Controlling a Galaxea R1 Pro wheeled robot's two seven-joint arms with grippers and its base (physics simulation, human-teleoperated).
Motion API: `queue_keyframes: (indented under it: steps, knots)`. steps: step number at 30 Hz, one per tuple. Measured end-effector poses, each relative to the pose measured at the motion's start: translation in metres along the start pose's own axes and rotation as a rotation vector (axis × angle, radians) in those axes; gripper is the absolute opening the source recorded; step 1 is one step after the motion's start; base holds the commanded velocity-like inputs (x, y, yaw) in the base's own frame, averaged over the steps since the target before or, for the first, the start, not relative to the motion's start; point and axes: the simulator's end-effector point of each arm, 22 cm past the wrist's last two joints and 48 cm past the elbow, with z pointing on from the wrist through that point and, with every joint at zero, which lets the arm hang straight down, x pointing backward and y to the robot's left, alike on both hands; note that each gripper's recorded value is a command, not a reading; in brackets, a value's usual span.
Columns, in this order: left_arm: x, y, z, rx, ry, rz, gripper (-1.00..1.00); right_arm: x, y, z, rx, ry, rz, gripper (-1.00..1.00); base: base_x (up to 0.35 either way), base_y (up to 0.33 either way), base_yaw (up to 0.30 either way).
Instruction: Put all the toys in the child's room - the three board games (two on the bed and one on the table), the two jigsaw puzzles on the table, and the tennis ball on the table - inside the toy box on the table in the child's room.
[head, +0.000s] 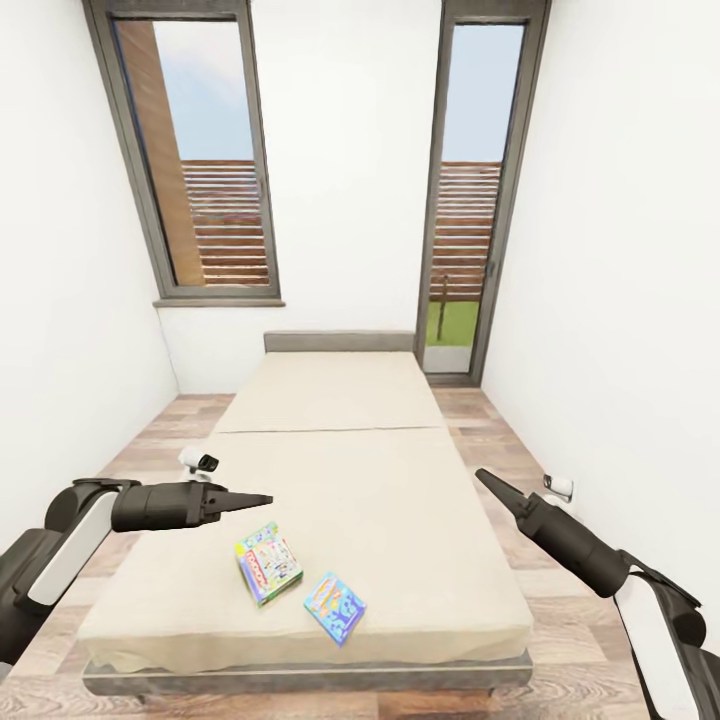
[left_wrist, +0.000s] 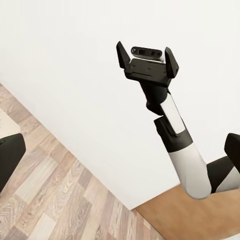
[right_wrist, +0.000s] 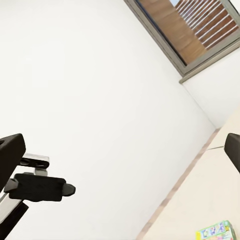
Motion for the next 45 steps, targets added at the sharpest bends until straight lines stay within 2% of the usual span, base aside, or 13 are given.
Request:
queue_keyframes:
  steps: [19,45]
  knots:
    - [0.019,0.009,0.005,0.012,-0.005,0.026,1.0,0.017,-0.007,-0.011,-0.016,-0.011,-0.019,1.0,0.0,0.0,0.09]
    - [0.053,0.033,0.011,0.025,-0.009,0.041,1.0,0.052,-0.026,-0.025,-0.028,-0.019,-0.025,1.0,0.0,0.0,0.004]
